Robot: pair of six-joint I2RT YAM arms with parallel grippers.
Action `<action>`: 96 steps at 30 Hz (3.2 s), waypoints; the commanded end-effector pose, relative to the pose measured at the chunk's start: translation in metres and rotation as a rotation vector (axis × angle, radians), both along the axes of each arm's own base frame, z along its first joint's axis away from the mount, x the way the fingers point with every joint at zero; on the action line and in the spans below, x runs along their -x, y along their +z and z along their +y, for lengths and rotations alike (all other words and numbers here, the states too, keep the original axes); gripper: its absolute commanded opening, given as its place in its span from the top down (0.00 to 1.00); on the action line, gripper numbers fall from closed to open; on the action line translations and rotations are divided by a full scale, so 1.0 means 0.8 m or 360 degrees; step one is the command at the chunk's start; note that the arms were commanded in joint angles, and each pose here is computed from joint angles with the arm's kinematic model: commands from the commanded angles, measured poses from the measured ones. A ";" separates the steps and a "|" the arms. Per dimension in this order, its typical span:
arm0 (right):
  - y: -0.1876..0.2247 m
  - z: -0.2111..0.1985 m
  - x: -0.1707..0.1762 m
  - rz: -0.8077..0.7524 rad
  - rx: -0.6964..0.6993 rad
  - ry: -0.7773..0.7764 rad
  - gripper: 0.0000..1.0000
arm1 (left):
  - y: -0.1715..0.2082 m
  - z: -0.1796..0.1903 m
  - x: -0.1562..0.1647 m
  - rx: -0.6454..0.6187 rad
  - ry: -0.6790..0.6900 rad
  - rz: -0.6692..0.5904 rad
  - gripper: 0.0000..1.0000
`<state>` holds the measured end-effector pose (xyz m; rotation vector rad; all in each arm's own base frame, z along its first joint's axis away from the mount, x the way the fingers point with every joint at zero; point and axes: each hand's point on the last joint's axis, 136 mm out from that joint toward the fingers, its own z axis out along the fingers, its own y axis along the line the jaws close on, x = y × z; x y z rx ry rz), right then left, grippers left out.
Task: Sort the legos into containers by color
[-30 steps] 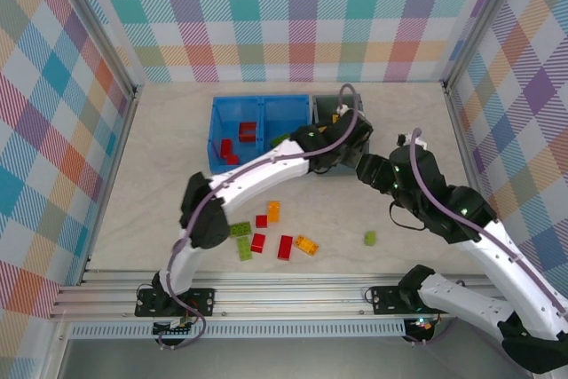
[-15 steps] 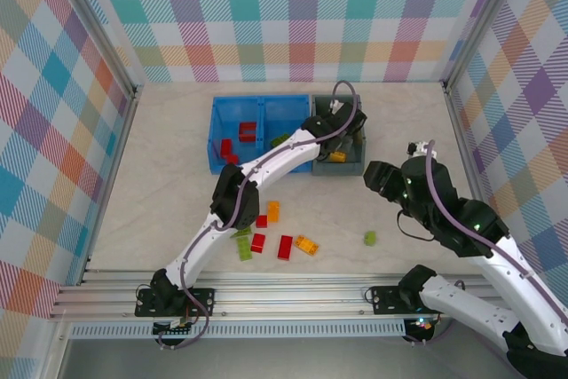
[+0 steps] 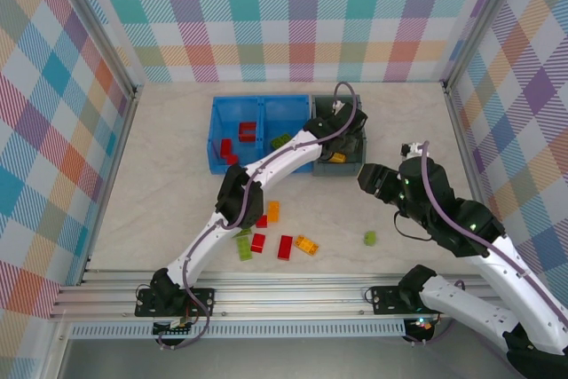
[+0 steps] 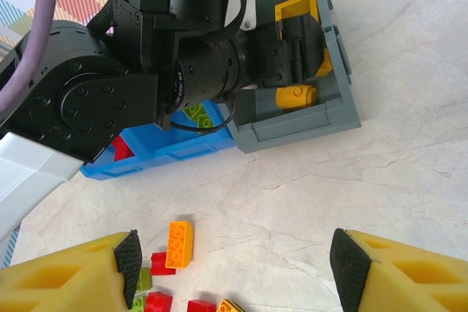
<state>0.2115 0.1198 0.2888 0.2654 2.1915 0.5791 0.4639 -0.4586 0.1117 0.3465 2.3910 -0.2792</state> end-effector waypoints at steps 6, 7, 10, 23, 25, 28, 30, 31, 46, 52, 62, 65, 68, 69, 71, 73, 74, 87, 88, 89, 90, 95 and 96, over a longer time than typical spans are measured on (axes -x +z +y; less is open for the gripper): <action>0.007 -0.003 0.001 -0.0050 0.0035 0.0025 0.30 | 0.113 -0.008 0.019 0.0220 -0.0003 -0.0111 0.32; 0.009 -0.005 0.001 -0.0060 0.0052 0.0031 0.30 | 0.136 -0.005 0.023 0.0254 0.0015 -0.0138 0.33; 0.011 -0.008 0.003 -0.0051 0.0111 0.0050 0.30 | 0.200 0.023 0.038 0.0307 0.0132 -0.0219 0.35; -0.060 0.039 0.027 0.0430 0.0278 0.0349 0.38 | 0.272 0.251 0.221 0.0473 0.0370 -0.0116 0.46; -0.066 0.055 0.031 0.0443 0.0283 0.0414 0.39 | 0.248 0.297 0.255 0.0436 0.0456 -0.0041 0.47; -0.077 0.086 0.039 0.0456 0.0326 0.0532 0.39 | 0.212 0.362 0.305 0.0412 0.0593 0.0070 0.47; -0.091 0.109 0.046 0.0508 0.0365 0.0583 0.39 | 0.184 0.402 0.337 0.0420 0.0693 0.0135 0.47; -0.099 0.121 0.050 0.0537 0.0371 0.0607 0.39 | 0.172 0.416 0.348 0.0425 0.0727 0.0159 0.47; -0.243 0.247 0.138 0.1139 0.0433 0.0557 0.44 | 0.094 0.433 0.416 0.0640 0.0569 0.0395 0.44; -0.245 0.203 0.121 0.1090 0.0532 0.0386 0.36 | 0.085 0.424 0.416 0.0655 0.0549 0.0434 0.43; -0.252 0.181 0.133 0.0960 0.0951 0.1080 0.31 | 0.091 0.414 0.412 0.0660 0.0493 0.0415 0.43; -0.268 0.181 0.139 0.0993 0.1047 0.1226 0.26 | 0.093 0.413 0.410 0.0663 0.0488 0.0401 0.43; -0.281 0.175 0.124 0.0977 0.1216 0.1225 0.25 | 0.095 0.411 0.408 0.0664 0.0481 0.0393 0.42; -0.285 0.174 0.118 0.0969 0.1254 0.1231 0.25 | 0.096 0.412 0.408 0.0665 0.0480 0.0391 0.42; -0.291 0.176 0.107 0.0963 0.1276 0.1229 0.24 | 0.097 0.412 0.408 0.0670 0.0480 0.0387 0.42; -0.300 0.178 0.102 0.0987 0.1254 0.1244 0.24 | 0.098 0.411 0.408 0.0675 0.0480 0.0389 0.42; -0.306 0.178 0.101 0.1008 0.1246 0.1252 0.25 | 0.098 0.409 0.408 0.0681 0.0473 0.0390 0.42; -0.335 0.193 0.073 0.1047 0.1167 0.1240 0.47 | 0.106 0.377 0.412 0.0895 0.0297 0.0407 0.37; -0.336 0.194 0.072 0.1049 0.1161 0.1242 0.48 | 0.108 0.374 0.413 0.0924 0.0278 0.0407 0.36; -0.337 0.194 0.071 0.1053 0.1156 0.1236 0.50 | 0.108 0.370 0.413 0.0950 0.0264 0.0412 0.35; -0.339 0.195 0.070 0.1054 0.1150 0.1233 0.53 | 0.108 0.368 0.414 0.0971 0.0255 0.0416 0.34; -0.332 0.188 0.064 0.1013 0.1158 0.1172 0.65 | 0.114 0.360 0.412 0.1066 0.0226 0.0405 0.33; -0.323 0.185 0.061 0.0983 0.1156 0.1140 0.65 | 0.116 0.359 0.411 0.1073 0.0227 0.0397 0.33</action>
